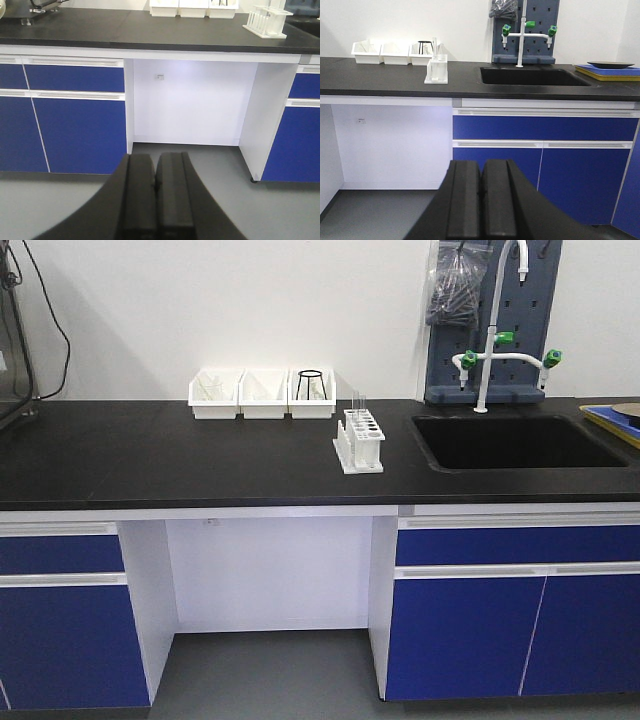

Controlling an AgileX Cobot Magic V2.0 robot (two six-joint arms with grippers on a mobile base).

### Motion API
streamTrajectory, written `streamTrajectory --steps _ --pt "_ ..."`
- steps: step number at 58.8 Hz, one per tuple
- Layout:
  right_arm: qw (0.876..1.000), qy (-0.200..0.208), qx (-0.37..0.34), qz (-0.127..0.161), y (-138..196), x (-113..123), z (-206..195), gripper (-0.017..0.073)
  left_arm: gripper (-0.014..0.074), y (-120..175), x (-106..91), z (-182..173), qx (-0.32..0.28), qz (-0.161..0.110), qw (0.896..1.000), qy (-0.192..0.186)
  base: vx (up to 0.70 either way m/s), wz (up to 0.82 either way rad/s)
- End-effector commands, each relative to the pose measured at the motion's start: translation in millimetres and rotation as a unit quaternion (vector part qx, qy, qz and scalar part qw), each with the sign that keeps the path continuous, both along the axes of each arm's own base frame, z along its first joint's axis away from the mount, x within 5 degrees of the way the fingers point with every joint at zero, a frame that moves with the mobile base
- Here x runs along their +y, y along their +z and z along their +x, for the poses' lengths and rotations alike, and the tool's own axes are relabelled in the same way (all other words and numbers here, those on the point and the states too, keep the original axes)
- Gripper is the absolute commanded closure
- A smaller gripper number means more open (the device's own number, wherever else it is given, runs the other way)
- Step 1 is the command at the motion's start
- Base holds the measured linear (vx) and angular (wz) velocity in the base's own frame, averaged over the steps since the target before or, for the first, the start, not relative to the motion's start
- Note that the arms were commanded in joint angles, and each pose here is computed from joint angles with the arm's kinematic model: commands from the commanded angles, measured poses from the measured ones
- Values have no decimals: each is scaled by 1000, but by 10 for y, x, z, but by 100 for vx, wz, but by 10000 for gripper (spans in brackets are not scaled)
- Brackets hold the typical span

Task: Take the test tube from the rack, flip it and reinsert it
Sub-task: 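Drive the base toward the white test-tube rack on the bench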

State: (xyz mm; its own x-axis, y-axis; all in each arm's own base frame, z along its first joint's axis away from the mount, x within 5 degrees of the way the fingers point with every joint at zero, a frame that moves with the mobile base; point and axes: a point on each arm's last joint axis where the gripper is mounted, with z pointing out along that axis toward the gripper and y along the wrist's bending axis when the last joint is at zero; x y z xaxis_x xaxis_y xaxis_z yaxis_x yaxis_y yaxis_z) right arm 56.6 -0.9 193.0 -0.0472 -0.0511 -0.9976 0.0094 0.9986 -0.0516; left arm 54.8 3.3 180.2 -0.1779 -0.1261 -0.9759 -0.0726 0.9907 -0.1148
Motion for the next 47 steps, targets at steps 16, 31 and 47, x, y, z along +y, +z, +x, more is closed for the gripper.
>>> streamTrajectory --steps 16,31,47 --pt "999 -1 -42 -5 70 1 -5 571 600 70 -6 5 -44 -1 999 -4 0 0" --pt "999 -1 -42 -5 70 1 -5 571 600 70 -6 5 -44 -1 999 -4 0 0" --pt "999 -1 -42 -5 70 1 -5 571 600 70 -6 5 -44 -1 999 -4 4 1"
